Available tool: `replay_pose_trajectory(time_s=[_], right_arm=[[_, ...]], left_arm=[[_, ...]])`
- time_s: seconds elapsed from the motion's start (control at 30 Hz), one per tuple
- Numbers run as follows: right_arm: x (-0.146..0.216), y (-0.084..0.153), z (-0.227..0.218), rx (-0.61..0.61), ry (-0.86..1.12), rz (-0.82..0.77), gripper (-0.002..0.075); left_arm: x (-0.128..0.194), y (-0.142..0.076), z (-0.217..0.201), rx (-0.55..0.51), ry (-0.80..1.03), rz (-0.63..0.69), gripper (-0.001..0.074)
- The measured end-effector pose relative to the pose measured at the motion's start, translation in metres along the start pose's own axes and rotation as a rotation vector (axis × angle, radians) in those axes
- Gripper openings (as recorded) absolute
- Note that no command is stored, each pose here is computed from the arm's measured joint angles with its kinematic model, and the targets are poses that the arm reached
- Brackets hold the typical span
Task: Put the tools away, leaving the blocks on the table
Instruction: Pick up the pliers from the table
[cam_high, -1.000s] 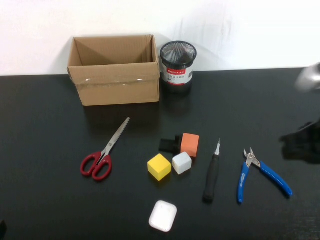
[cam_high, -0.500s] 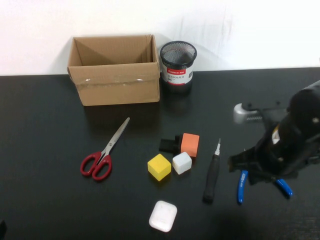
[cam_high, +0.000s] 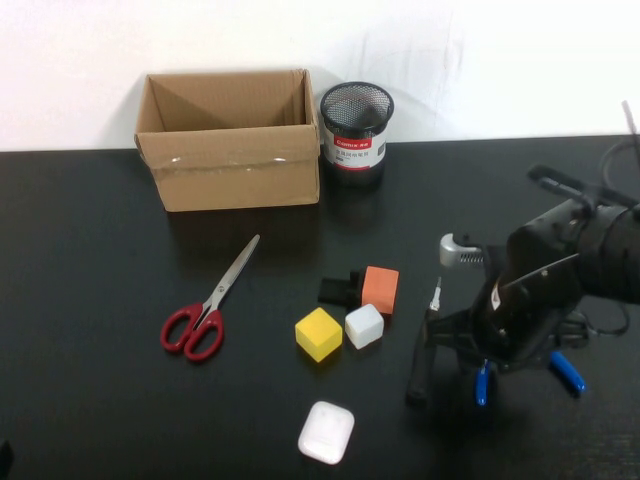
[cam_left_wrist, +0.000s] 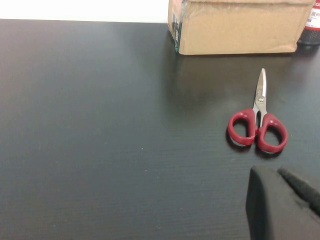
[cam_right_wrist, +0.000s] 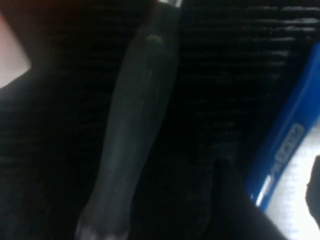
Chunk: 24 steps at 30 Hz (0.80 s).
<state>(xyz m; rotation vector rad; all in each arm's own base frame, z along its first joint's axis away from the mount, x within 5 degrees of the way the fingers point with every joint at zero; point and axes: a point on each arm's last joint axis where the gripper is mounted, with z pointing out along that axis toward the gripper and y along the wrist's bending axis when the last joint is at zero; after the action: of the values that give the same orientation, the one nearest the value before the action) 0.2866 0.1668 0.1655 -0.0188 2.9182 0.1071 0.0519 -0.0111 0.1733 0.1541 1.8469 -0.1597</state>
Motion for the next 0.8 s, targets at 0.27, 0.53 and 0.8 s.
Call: replay_pose_trajectory(time_s=[0.27,0.53,0.8], right_arm=[[-0.003,0.001,0.017,0.028,0.011,0.008,0.0245],[-0.006,0.001,0.019,0.032,-0.011,-0.010,0.0050],[-0.008,0.001,0.018,0.042,-0.028,-0.037,0.0048]], left_arm=[[0.000,0.000,0.000,0.000,0.000,0.000,-0.0004],[0.000,0.000,0.000,0.000,0.000,0.000,-0.0004],[0.000,0.000,0.000,0.000,0.000,0.000,-0.0004]])
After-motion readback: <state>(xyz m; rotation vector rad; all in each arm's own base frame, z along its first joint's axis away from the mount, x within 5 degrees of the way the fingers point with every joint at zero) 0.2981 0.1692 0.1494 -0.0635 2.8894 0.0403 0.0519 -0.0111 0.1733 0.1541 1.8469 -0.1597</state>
